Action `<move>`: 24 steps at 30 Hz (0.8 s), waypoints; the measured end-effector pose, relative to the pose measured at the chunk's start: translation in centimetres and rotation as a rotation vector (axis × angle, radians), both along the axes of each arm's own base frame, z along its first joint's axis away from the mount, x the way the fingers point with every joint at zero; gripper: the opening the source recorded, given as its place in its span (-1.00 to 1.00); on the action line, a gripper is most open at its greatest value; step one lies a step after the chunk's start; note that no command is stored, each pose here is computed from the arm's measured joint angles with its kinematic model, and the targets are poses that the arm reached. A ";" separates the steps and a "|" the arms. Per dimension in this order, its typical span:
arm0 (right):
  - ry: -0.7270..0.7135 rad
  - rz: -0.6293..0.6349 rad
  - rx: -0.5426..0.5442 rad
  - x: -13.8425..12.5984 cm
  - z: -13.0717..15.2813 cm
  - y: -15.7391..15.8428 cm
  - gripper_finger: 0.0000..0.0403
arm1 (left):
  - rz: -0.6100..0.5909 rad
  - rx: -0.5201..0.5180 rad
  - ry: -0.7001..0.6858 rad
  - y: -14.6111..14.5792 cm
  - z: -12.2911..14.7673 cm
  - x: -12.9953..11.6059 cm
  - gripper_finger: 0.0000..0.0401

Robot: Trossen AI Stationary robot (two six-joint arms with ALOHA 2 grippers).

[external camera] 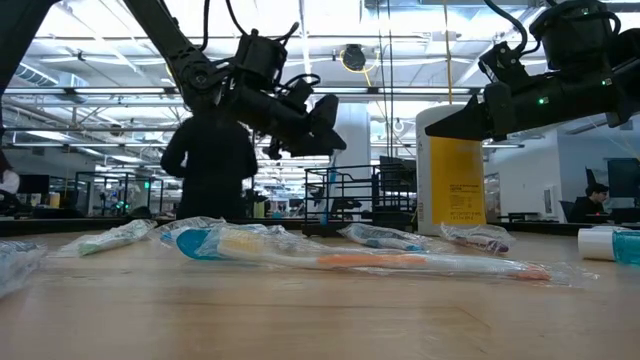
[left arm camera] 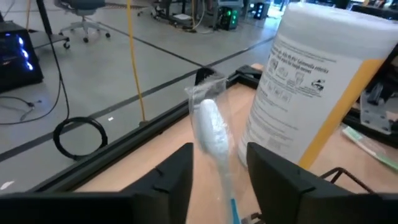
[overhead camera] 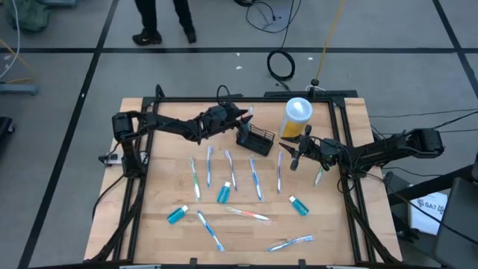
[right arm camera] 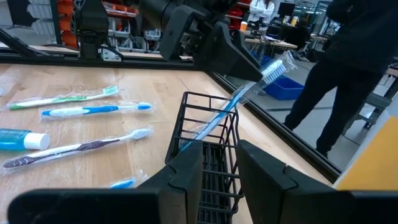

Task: Pick & Place toothbrushing station
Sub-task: Put the blue toothbrush into the black organizer

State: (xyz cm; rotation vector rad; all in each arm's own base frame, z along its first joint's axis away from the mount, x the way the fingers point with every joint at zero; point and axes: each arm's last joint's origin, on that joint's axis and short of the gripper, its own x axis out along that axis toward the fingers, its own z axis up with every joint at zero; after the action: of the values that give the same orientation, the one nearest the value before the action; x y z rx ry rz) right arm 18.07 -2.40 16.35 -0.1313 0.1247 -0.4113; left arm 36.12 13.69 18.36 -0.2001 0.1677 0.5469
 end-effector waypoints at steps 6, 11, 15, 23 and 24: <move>0.000 0.000 0.000 0.0 0.0 0.0 -0.54 | -0.005 -0.003 0.014 0.0 -0.1 0.0 -0.68; 0.000 0.000 0.000 0.0 0.0 0.0 -0.53 | -0.001 0.004 0.015 0.0 -0.1 0.0 -0.95; 0.001 0.000 0.000 0.0 0.0 0.0 -0.54 | 0.001 0.022 -0.035 0.0 0.4 0.1 -0.89; 0.006 0.002 -0.014 0.0 0.0 0.0 -0.54 | 0.090 0.068 -0.117 -0.6 1.3 0.4 -0.97; 0.007 0.002 -0.014 0.0 0.0 0.0 -0.54 | 0.120 0.075 -0.116 -0.8 1.3 0.4 -0.96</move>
State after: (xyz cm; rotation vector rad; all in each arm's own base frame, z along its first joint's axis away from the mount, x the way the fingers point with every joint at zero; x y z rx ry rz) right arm 18.07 -2.40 16.34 -0.1465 0.1284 -0.4100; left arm 36.49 12.92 19.71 -0.1689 0.0221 0.6577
